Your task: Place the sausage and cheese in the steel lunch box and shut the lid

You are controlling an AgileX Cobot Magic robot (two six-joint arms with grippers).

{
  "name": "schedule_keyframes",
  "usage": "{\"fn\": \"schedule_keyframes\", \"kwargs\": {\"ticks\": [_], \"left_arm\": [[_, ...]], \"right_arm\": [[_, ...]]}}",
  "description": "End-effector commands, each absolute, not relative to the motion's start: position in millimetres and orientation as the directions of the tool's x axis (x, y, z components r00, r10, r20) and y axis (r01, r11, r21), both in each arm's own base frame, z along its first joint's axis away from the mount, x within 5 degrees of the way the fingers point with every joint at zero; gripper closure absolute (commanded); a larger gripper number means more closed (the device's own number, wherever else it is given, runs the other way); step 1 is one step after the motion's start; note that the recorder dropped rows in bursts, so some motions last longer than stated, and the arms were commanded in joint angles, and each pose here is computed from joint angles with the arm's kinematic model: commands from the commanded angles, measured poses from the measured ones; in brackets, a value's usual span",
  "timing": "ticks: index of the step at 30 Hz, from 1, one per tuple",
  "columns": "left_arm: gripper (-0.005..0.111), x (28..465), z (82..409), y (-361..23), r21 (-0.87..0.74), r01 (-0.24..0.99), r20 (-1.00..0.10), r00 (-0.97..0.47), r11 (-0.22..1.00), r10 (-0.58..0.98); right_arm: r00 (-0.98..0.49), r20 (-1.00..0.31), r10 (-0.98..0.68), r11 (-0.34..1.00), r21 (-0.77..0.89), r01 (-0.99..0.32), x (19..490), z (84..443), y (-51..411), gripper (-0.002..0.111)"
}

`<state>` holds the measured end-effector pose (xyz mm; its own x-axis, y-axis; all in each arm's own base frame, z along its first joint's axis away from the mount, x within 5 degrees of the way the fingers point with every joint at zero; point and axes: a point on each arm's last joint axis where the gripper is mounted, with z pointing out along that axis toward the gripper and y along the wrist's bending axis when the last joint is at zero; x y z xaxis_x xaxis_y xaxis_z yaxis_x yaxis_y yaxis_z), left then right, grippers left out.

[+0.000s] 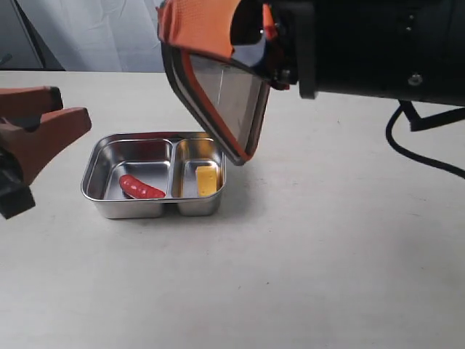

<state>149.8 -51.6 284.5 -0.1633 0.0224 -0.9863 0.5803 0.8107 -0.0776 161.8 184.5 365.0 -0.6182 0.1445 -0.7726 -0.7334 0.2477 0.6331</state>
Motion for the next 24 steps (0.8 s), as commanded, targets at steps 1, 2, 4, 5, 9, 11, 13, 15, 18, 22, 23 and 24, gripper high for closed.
{"fn": "schedule_keyframes", "kwargs": {"ticks": [1, 2, 4, 5, 9, 11, 13, 15, 18, 22, 23, 24], "left_arm": [[0.078, 167.4, 268.9, -38.3, -0.174, 0.405, -0.947, -0.318, 0.898, -0.040], [0.084, 169.6, 266.5, -35.4, -0.180, 0.369, -0.941, -0.336, 0.912, -0.049], [0.091, 172.3, 263.9, -30.7, -0.246, 0.288, -0.919, -0.373, 0.926, -0.128], [0.093, 172.6, 263.6, -30.5, -0.308, 0.259, -0.899, -0.393, 0.916, -0.191], [0.093, 165.9, 267.9, -48.4, -0.466, 0.398, -0.847, -0.459, 0.790, -0.269], [0.093, 159.2, 271.5, -59.7, -0.505, 0.515, -0.839, -0.481, 0.693, -0.254], [0.091, 157.1, 273.5, -63.7, -0.475, 0.582, -0.863, -0.456, 0.660, -0.218], [0.082, 156.6, 274.1, -65.7, -0.435, 0.628, -0.886, -0.425, 0.646, -0.184], [0.062, 156.0, 277.2, -68.4, -0.467, 0.653, -0.878, -0.425, 0.596, -0.222], [0.050, 152.3, 284.3, -71.9, -0.437, 0.723, -0.899, -0.366, 0.536, -0.240], [0.050, 151.0, 285.1, -72.8, -0.422, 0.740, -0.906, -0.353, 0.524, -0.232], [0.050, 150.2, 284.6, -73.4, -0.403, 0.751, -0.915, -0.343, 0.522, -0.213]], "right_arm": [[-0.643, -0.758, 0.113, 0.242, 0.648, -0.722, 171.6, 355.5, 194.5, 0.109], [-0.653, -0.750, 0.102, 0.238, 0.656, -0.716, 173.6, 351.8, 196.9, 0.109], [-0.664, -0.742, 0.088, 0.235, 0.664, -0.710, 175.0, 347.8, 200.1, 0.109], [-0.669, -0.738, 0.084, 0.235, 0.667, -0.707, 176.2, 345.9, 201.2, 0.109], [-0.670, -0.737, 0.088, 0.249, 0.667, -0.702, 177.9, 344.8, 201.2, 0.109], [-0.664, -0.741, 0.100, 0.268, 0.663, -0.699, 180.1, 345.7, 200.7, 0.109], [-0.669, -0.735, 0.109, 0.267, 0.670, -0.693, 181.7, 348.2, 201.6, 0.109], [-0.675, -0.730, 0.109, 0.258, 0.676, -0.690, 182.1, 350.5, 204.3, 0.109], [-0.665, -0.740, 0.102, 0.246, 0.667, -0.704, 180.4, 356.5, 214.3, 0.109], [-0.654, -0.750, 0.098, 0.259, 0.654, -0.711, 178.1, 360.9, 230.2, 0.109], [-0.649, -0.754, 0.102, 0.267, 0.649, -0.713, 177.7, 362.8, 232.8, 0.109], [-0.642, -0.758, 0.113, 0.279, 0.644, -0.712, 178.6, 364.9, 233.4, 0.109]]}}
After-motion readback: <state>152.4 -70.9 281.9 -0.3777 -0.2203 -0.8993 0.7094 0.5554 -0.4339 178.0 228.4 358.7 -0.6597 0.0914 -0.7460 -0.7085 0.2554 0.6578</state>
